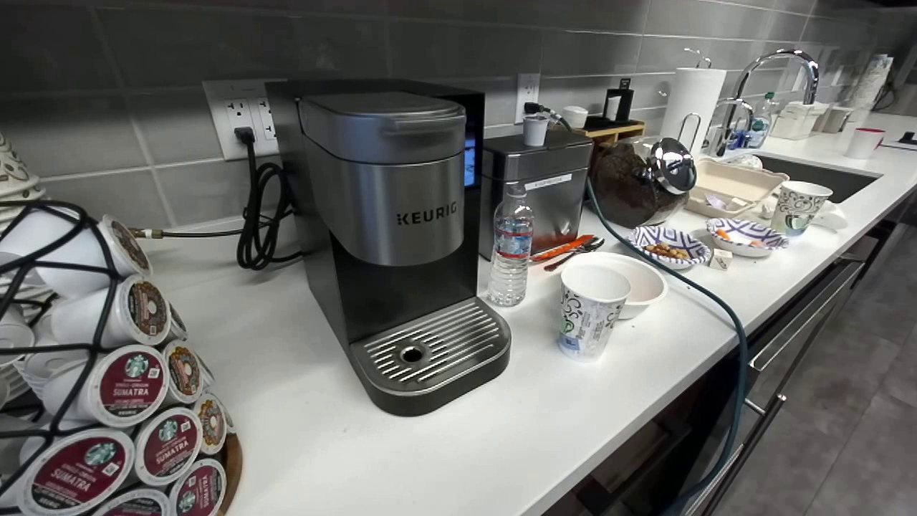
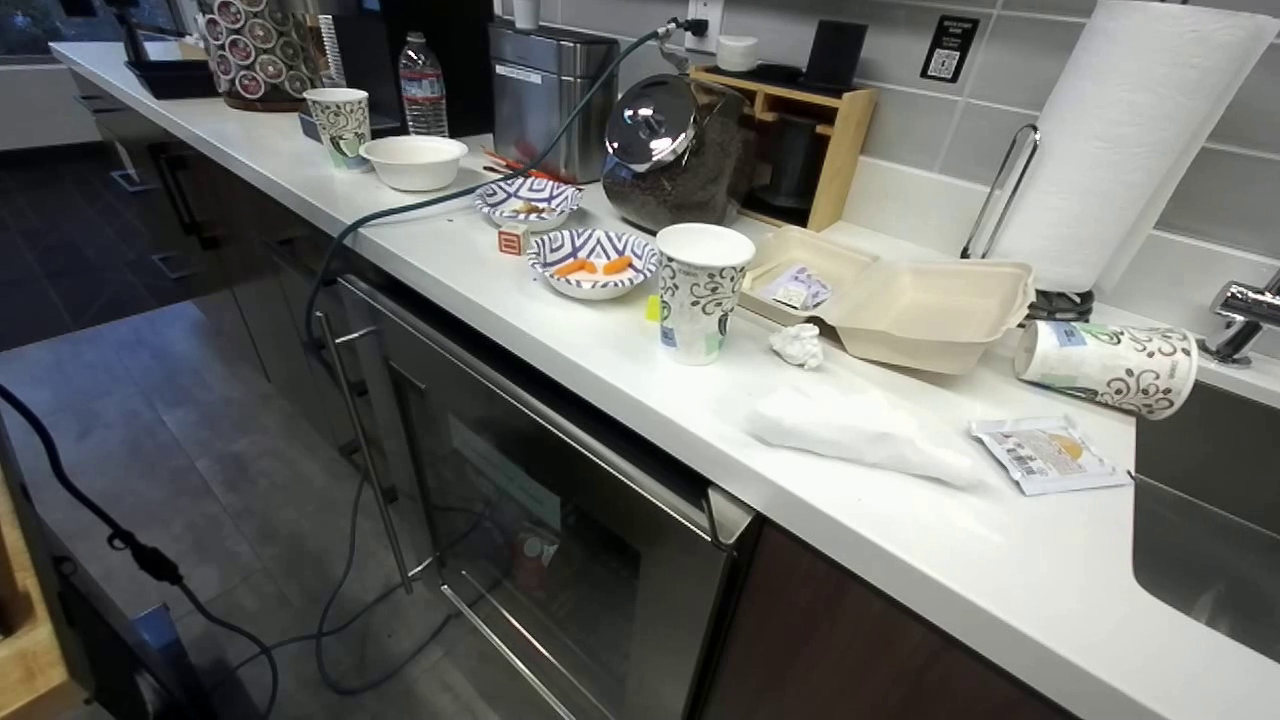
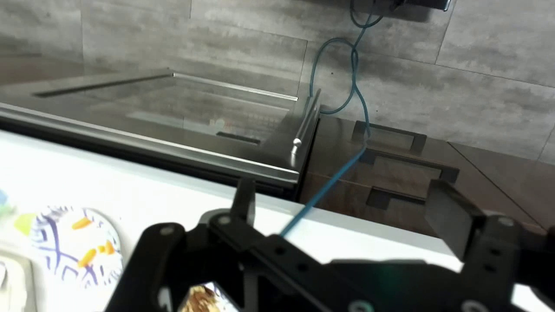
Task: Open the coffee machine
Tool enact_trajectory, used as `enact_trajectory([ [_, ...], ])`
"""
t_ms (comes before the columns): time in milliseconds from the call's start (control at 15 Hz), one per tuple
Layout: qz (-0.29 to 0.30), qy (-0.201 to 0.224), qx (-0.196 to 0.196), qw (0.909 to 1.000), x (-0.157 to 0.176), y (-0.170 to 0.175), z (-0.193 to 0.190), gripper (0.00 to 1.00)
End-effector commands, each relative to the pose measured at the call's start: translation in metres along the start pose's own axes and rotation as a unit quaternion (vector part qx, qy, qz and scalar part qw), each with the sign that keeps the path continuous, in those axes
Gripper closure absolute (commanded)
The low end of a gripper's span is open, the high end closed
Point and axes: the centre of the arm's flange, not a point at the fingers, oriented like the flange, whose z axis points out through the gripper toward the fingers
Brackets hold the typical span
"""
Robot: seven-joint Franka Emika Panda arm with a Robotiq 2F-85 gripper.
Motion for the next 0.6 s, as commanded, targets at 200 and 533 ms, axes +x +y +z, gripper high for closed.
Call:
enact_trajectory([
  [200, -0.146, 0.085, -0.105, 0.9800, 0.055, -0.077, -0.071, 0.00],
  [533, -0.156, 0.099, -0.111, 0.9764, 0.050, -0.082, -0.078, 0.00],
])
